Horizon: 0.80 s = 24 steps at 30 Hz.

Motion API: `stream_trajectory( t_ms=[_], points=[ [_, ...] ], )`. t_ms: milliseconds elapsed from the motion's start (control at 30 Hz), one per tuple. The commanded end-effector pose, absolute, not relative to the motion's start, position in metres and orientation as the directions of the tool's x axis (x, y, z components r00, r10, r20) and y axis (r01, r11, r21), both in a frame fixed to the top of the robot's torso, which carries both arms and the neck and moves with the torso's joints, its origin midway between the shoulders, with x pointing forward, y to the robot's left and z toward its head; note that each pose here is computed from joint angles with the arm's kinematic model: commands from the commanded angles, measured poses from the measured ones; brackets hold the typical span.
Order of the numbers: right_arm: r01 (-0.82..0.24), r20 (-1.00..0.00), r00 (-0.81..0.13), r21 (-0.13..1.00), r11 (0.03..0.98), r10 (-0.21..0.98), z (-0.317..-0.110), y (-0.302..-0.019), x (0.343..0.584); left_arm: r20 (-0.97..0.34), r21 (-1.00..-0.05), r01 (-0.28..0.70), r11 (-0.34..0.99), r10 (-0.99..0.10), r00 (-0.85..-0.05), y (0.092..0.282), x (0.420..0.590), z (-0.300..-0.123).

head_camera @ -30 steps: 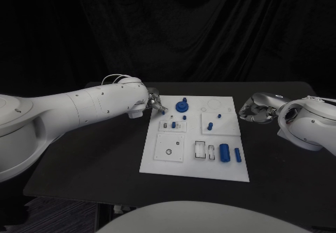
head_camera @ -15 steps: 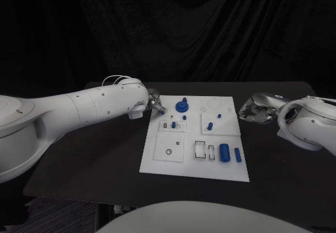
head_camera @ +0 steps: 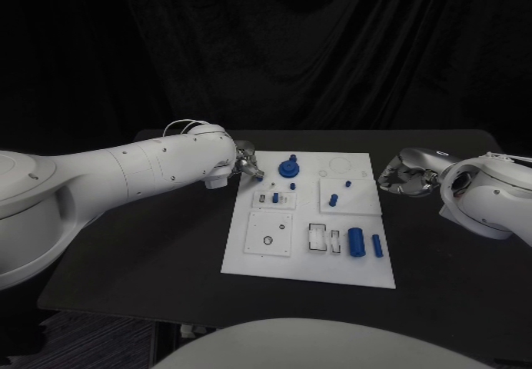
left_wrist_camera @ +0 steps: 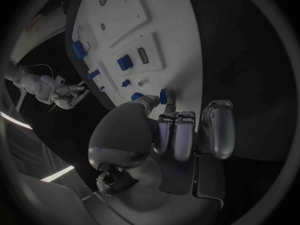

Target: Assemble the parts on the task board

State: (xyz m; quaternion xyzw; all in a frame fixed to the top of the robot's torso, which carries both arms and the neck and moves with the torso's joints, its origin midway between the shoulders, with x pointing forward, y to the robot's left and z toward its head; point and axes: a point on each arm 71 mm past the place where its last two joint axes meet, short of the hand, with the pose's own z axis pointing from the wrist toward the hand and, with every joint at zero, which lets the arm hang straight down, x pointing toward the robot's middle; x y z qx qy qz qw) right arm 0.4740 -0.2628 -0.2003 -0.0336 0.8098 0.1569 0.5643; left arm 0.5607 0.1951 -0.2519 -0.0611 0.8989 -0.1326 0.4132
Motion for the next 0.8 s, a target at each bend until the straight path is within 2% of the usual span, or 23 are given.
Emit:
stream_trajectory(
  t_ms=[33, 500, 800],
  points=[
    [-0.218, -0.92, -0.374, 0.211, 0.953, 0.118, -0.202, -0.264, 0.473, -0.72, -0.306, 0.019, 0.952, -0.218, -0.659, 0.193, 0.559, -0.253],
    [-0.212, -0.918, -0.378, 0.209, 0.955, 0.117, -0.202, -0.266, 0.472, -0.748, -0.357, 0.049, 0.933, -0.254, -0.614, 0.195, 0.553, -0.248],
    [-0.202, -0.917, -0.381, 0.209, 0.957, 0.12, -0.202, -0.269, 0.471, -0.732, -0.396, 0.04, 0.918, -0.289, -0.618, 0.204, 0.528, -0.246]
  ],
)
